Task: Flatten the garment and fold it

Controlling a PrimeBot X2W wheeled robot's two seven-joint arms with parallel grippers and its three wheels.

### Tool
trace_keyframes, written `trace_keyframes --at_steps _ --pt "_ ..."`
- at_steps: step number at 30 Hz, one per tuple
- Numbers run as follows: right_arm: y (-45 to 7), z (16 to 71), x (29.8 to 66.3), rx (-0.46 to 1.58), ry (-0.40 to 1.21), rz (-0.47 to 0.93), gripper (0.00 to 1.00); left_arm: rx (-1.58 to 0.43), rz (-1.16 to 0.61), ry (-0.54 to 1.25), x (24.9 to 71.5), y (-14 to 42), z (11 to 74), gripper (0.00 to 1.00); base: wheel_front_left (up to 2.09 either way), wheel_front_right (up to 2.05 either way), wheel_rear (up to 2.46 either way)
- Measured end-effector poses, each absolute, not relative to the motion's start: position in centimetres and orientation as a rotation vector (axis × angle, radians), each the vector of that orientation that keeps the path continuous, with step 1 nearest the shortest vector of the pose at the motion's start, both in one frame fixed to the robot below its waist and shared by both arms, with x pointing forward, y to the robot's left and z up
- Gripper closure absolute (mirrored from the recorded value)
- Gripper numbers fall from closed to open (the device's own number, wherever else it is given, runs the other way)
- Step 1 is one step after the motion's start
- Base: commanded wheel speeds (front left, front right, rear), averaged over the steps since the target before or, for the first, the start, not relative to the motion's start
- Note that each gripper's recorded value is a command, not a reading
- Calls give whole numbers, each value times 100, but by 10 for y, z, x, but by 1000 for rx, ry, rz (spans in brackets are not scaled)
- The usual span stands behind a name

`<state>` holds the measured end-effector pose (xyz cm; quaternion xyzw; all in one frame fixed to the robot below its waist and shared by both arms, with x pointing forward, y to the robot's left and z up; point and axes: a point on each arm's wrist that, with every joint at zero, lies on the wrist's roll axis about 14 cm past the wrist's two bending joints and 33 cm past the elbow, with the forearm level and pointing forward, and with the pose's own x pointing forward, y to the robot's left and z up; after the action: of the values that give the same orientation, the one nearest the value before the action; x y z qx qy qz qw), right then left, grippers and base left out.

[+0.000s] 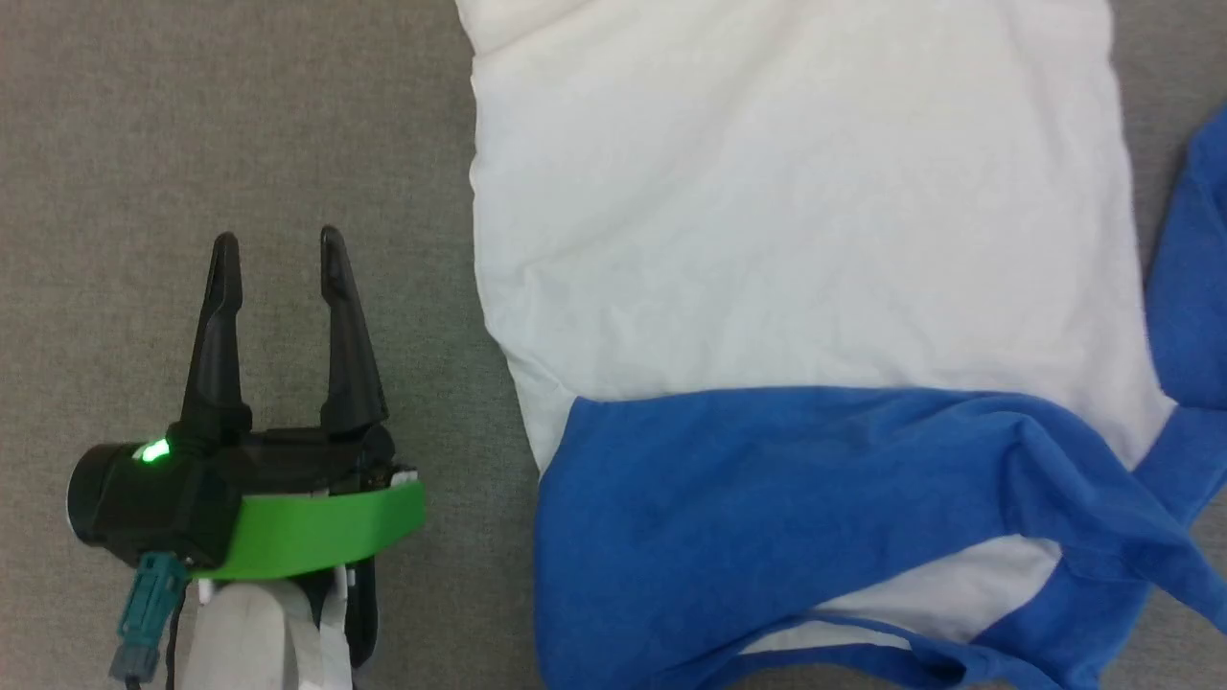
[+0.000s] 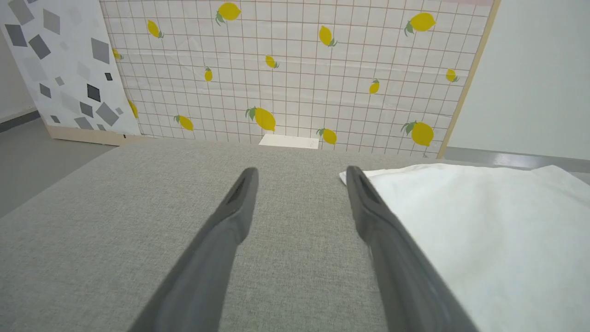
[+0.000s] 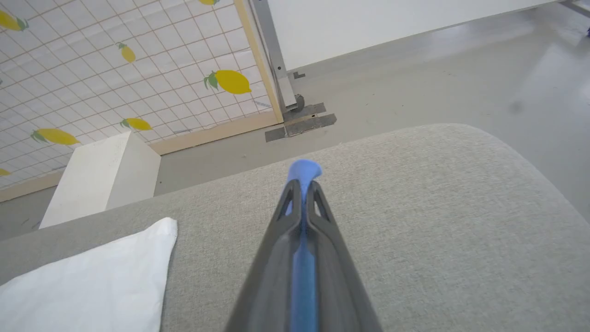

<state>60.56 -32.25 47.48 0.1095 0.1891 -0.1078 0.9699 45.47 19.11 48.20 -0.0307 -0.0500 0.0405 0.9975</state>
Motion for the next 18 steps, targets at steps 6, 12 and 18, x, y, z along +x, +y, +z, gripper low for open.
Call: trace_keyframes --at_steps 6,12,18 --pt "-379 518 549 262 273 -335 100 -71 77 -130 439 191 501 0 0 0 0" --pt "-440 541 466 283 215 -509 100 -92 51 -164 424 185 520 0 0 0 0" --pt "-479 558 395 285 157 -647 100 -101 40 -202 410 184 538 0 0 0 0"
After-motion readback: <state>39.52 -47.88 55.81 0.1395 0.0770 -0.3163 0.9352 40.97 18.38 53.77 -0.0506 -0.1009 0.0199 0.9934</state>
